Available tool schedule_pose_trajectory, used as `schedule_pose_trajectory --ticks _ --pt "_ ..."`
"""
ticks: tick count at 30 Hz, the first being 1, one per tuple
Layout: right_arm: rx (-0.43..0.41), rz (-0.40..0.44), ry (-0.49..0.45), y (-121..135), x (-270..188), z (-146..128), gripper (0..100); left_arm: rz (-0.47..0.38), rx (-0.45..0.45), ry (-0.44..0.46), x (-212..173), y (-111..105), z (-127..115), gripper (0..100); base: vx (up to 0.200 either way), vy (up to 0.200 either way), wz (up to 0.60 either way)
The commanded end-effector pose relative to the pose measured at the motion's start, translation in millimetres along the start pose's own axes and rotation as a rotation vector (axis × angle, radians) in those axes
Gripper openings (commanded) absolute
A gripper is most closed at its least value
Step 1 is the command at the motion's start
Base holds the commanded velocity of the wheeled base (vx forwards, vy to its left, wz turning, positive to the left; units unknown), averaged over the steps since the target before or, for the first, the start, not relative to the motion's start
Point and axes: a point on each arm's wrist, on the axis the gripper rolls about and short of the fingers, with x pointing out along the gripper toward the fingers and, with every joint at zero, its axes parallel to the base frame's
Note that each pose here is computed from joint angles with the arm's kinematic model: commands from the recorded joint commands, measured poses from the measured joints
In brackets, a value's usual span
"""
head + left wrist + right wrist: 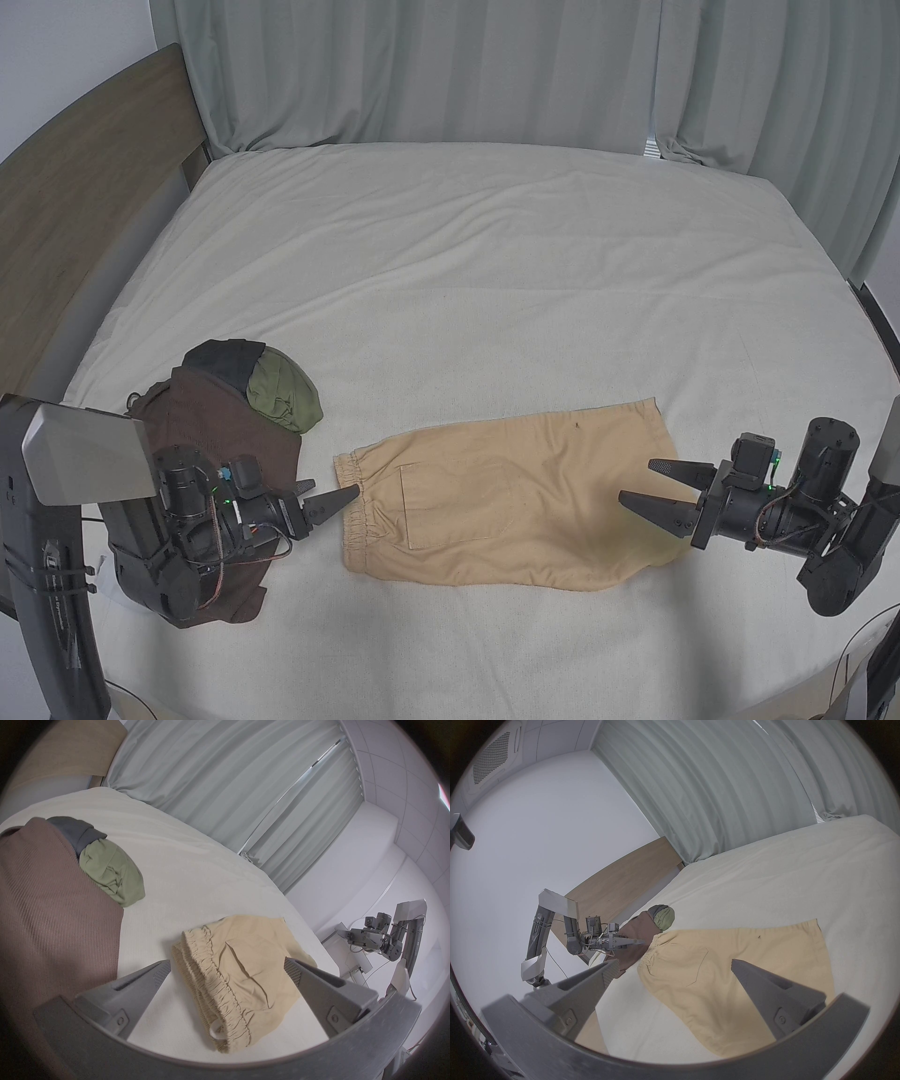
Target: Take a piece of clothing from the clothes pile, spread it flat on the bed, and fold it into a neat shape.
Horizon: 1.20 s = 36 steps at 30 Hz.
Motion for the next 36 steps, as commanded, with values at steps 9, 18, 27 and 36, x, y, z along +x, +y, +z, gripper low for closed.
schedule_pose_trajectory --ticks 9,18,27,36 --pt "0.0 -0.002 0.001 0 0 0 100 -0.001 -0.089 0.078 13 6 -27 100 0.0 0.0 0.0" --pt "0.0 -0.002 0.001 -1 1 0 100 0.001 -0.106 0.107 22 12 -41 100 0.0 0.0 0.0" --pt "0.002 -0.011 0.0 -2 -1 0 100 -0.006 -0.131 0.135 27 10 -51 100 0.0 0.0 0.0" --pt "0.004 -0.01 0.002 -2 -1 -1 100 -0.02 -0.206 0.175 34 3 -63 100 0.0 0.0 0.0"
